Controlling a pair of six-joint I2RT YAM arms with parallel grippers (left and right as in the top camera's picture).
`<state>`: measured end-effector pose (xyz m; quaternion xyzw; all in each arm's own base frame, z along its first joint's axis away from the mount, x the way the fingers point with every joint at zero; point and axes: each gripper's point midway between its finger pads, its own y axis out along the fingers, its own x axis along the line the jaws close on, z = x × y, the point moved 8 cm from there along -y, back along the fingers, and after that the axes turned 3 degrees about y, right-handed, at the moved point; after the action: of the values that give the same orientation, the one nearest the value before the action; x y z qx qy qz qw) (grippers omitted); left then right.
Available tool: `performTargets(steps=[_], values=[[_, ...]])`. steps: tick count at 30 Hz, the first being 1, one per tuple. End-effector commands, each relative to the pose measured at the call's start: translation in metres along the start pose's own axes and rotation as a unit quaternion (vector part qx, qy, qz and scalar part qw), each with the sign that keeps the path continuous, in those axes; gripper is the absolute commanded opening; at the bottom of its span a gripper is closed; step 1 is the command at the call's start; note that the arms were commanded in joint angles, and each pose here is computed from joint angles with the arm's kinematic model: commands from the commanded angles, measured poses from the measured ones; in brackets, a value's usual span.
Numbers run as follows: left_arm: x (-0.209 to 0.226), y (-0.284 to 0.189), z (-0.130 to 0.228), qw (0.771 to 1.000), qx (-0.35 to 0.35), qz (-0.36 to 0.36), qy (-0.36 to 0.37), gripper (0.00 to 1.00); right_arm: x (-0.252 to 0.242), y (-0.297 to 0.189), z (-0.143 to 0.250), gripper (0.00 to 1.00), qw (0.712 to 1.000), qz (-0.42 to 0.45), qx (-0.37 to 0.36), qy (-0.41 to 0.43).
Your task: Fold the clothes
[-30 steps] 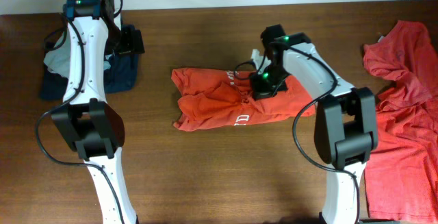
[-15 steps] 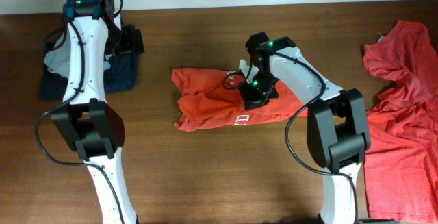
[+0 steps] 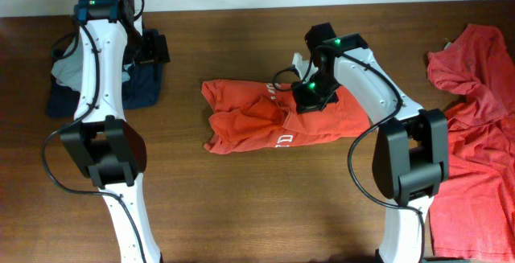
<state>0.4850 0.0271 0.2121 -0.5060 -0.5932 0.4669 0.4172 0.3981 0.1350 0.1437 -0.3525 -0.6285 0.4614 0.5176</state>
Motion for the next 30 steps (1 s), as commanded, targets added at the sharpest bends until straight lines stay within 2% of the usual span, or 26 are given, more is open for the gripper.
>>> performTargets(steps=[1,12,22,30], values=[[0.001,-0.015,-0.002,1.000,-0.019,0.002,0.001,0.99,-0.002,-0.013,-0.008,0.07,0.999,0.013,-0.032,-0.010],[0.001,-0.015,-0.002,1.000,-0.019,0.001,0.001,0.99,-0.011,0.028,0.012,0.08,1.000,-0.008,0.027,0.008],[0.001,-0.015,-0.002,1.000,-0.019,0.002,0.001,0.99,0.005,0.065,0.035,0.07,0.993,-0.106,0.053,0.006],[0.001,-0.015,-0.002,1.000,-0.019,0.001,0.001,0.99,0.006,0.062,0.033,0.08,0.992,-0.116,0.048,0.005]])
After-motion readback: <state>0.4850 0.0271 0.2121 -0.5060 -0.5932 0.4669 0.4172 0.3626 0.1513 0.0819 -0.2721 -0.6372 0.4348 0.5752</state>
